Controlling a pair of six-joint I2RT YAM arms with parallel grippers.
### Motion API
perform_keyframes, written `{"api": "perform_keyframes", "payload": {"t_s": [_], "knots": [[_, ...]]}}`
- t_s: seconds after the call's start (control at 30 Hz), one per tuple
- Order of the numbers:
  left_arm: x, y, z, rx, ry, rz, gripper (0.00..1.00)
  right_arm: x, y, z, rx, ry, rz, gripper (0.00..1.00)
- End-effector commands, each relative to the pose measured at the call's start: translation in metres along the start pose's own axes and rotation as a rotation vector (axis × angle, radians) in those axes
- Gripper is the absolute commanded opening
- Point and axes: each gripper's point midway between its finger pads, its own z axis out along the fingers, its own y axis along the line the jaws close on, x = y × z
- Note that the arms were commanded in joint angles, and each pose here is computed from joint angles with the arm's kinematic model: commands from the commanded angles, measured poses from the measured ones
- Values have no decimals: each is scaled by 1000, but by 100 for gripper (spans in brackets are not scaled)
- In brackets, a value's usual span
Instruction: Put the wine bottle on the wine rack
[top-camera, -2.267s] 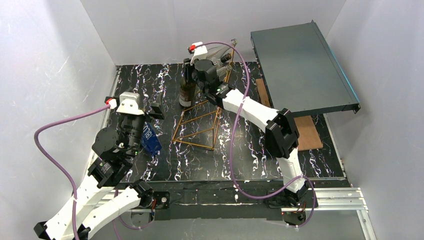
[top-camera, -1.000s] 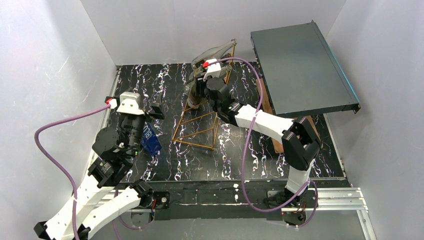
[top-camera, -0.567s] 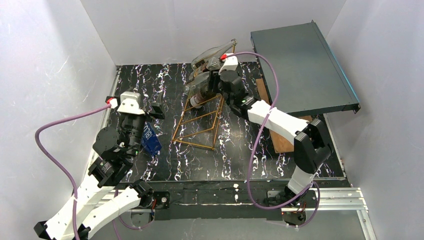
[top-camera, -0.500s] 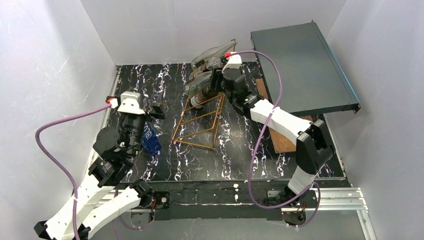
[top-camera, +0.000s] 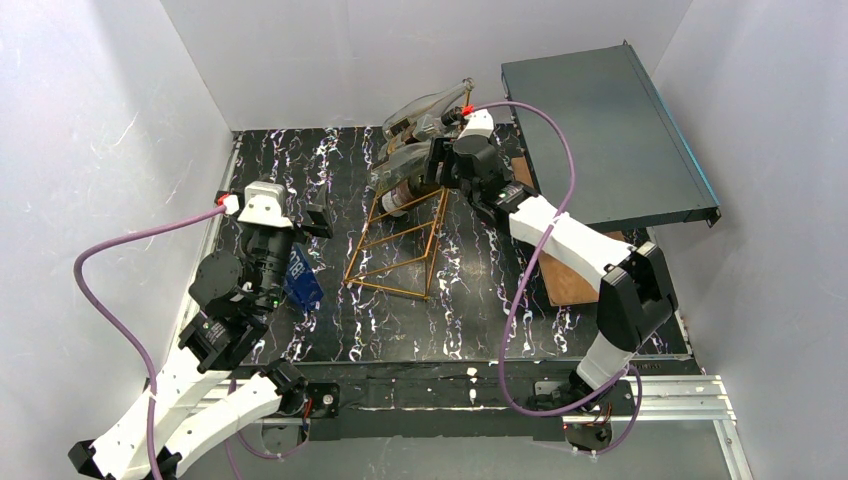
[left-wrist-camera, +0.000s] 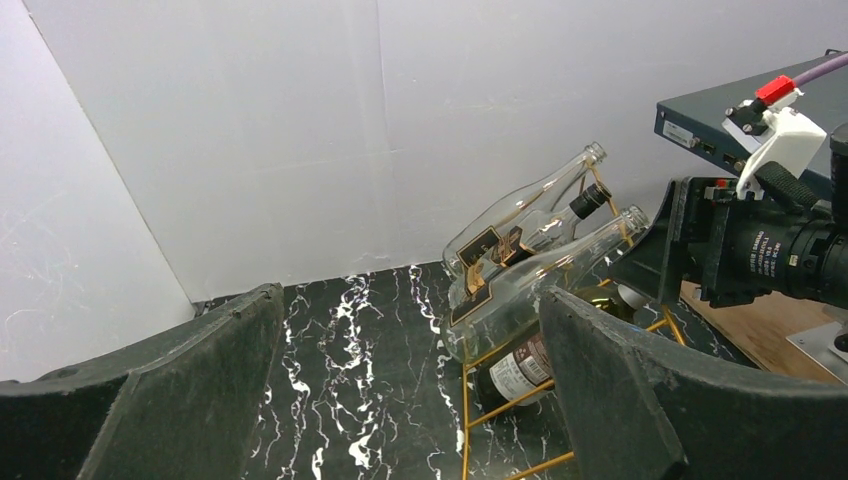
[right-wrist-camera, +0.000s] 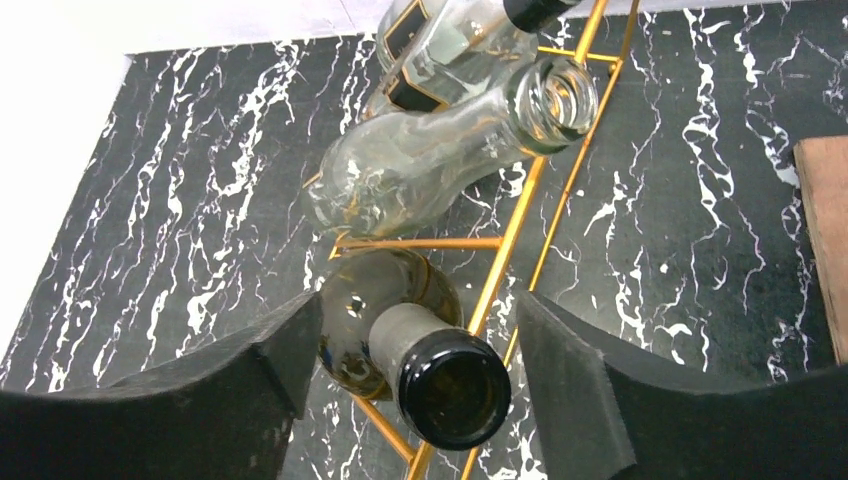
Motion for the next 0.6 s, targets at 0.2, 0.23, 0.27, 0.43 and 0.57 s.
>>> {"api": "perform_keyframes", "payload": {"t_s": [0.2,0.23,0.27,0.43,0.57], "knots": [[-2,-4,3,9,-13,-24,99,-42,-9,-26,-9,-34,89,84],[-2,-4,3,10,-13,-25,99,-43,-11,-28,-9,-30,89,84],[-2,-4,3,9,-12,-25,99,-45,-11,-29,-10,-28,90,83],[-2,-5,3,14,-13,-29,99,-51,-8,-34,-37,-31,99,74],[-1,-6,4,15,-8,-27,99,-49,-7,-30,-53,-24,108,63]]}}
